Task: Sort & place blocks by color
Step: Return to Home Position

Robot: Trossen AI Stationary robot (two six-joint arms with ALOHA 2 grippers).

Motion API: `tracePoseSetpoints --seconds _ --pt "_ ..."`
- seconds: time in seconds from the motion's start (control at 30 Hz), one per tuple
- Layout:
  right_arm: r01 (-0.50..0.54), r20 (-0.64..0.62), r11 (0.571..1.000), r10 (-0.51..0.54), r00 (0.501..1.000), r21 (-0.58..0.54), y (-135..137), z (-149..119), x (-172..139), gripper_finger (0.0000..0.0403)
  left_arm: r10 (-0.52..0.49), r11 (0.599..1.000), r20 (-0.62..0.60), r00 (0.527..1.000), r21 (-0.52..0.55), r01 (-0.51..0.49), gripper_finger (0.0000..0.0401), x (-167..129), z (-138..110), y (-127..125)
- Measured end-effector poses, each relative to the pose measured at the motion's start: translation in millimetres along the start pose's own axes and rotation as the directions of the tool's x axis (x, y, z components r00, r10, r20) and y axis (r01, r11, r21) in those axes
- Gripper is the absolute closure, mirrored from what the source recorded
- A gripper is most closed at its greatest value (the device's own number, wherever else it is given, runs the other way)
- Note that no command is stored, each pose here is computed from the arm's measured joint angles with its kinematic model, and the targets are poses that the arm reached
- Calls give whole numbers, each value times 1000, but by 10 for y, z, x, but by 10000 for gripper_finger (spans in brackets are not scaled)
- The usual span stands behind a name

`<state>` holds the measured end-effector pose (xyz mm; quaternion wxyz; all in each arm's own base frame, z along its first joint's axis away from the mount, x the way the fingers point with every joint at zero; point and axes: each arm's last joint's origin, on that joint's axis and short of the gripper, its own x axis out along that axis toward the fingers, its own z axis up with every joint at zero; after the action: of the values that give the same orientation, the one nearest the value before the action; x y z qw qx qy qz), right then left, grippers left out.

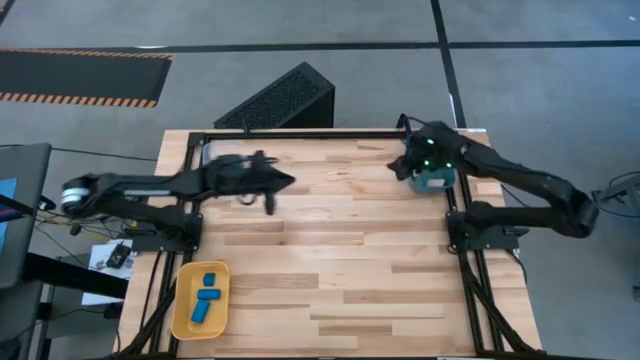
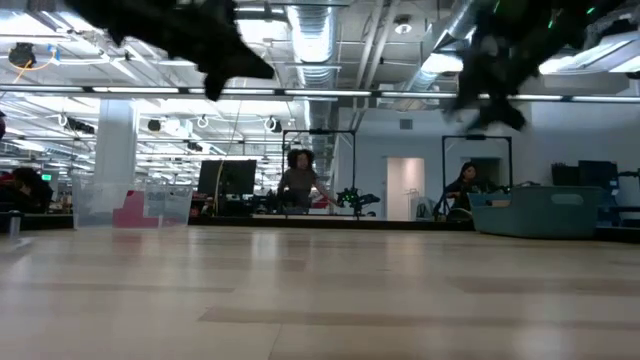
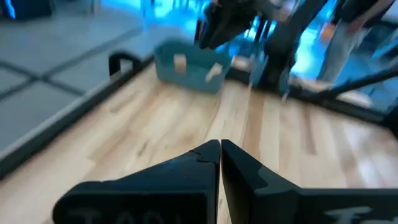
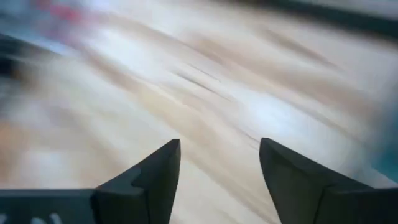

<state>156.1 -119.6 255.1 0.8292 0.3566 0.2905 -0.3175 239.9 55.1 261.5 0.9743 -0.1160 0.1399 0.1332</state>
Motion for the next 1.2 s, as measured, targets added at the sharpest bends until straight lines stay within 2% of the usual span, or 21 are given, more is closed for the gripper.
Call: tracePoseSetpoints --seconds 0.07,0.13,0.23,0.33,0.43,0.5,0.53,0.63,0.77,0.83,0.9,0.97,1.03,1.07,1.13,1.2 --pt "-205 113 976 213 970 -78 263 25 -156 176 -26 1000 82 996 11 25 399 -236 -74 44" --pt "-395 170 897 429 887 -199 528 28 -299 198 -63 997 152 986 58 55 399 -434 -226 87" --pt "-544 136 766 613 778 -341 847 -85 -394 244 -99 989 192 976 128 75 399 -629 -536 144" --pt "-600 54 636 707 705 -484 1077 -262 -458 306 -98 987 205 974 143 69 399 -739 -762 188" --pt "-593 7 515 759 652 -619 1236 -435 -562 377 -67 996 225 972 73 52 399 -806 -895 224" --pt "-543 12 442 783 622 -714 1295 -522 -674 391 -70 996 269 961 69 53 399 -861 -889 223" --pt "-510 25 426 785 618 -747 1297 -557 -740 388 -75 995 292 954 91 51 399 -891 -872 219" --pt "-422 74 416 777 625 -806 1196 -621 -964 387 -99 984 353 930 175 38 399 -980 -822 205" --pt "-377 132 440 775 618 -815 887 -708 -1165 397 -137 972 386 912 229 49 399 -1085 -809 192" --pt "-375 143 443 779 610 -814 704 -806 -1156 393 -165 965 370 914 251 73 399 -1119 -831 187" --pt "-355 138 441 765 629 -824 500 -952 -1053 393 -187 955 341 921 283 89 399 -1139 -867 186" --pt "-343 157 465 749 643 -817 329 -1085 -902 397 -194 947 325 926 309 90 399 -1143 -915 192" --pt "-378 215 514 766 606 -770 246 -1159 -771 399 -193 948 322 927 304 92 399 -1122 -999 210" --pt "-395 234 518 783 576 -759 215 -1196 -707 400 -197 951 334 922 294 97 399 -1111 -1040 217" --pt "-406 257 494 820 512 -769 169 -1264 -607 399 -216 953 372 903 282 112 399 -1096 -1113 229" --pt "-378 290 486 835 469 -788 135 -1302 -548 400 -220 958 393 893 261 122 399 -1093 -1161 238"
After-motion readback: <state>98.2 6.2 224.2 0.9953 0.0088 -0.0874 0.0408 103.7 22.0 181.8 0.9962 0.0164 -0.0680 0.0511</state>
